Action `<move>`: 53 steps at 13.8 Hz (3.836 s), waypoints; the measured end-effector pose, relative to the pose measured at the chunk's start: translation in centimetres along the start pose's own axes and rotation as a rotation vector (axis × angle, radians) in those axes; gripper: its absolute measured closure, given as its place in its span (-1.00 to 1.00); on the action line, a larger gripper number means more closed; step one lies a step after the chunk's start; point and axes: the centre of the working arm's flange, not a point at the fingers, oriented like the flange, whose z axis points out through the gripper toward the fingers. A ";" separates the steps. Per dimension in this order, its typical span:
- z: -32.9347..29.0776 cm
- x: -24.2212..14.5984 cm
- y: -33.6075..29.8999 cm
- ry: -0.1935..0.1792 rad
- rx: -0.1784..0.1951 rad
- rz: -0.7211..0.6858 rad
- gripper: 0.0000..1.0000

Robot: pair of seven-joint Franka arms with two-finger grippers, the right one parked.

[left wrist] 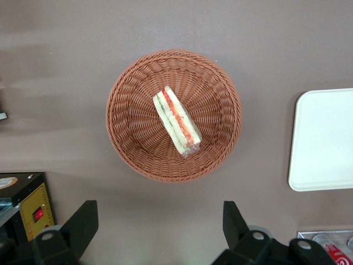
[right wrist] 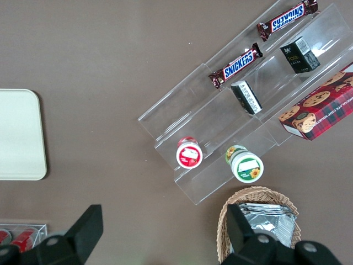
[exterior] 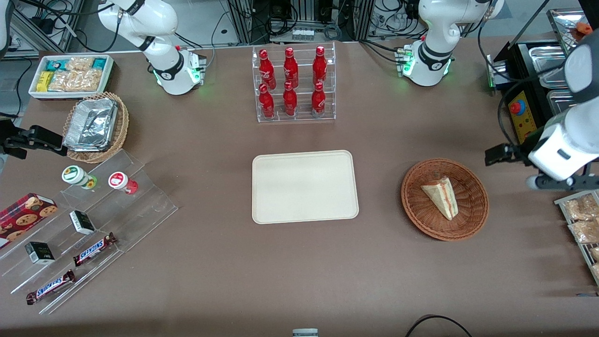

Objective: Place sandwich from basket to tray
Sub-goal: 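Move the left gripper over the sandwich in the wicker basket, then lower the open left gripper around the wrapped sandwich, then close the left gripper on the sandwich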

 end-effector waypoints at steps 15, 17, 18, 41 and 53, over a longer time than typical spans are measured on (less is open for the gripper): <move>11.5 1.6 0.7 0.015 0.035 -0.429 -1.00; 13.1 0.8 0.9 0.060 0.024 -0.429 -1.00; 14.3 0.2 0.8 0.083 0.017 -0.428 -1.00; 25.9 -2.3 2.7 0.192 -0.035 -0.495 -1.00; 28.9 -3.5 2.5 0.197 -0.034 -0.455 -0.33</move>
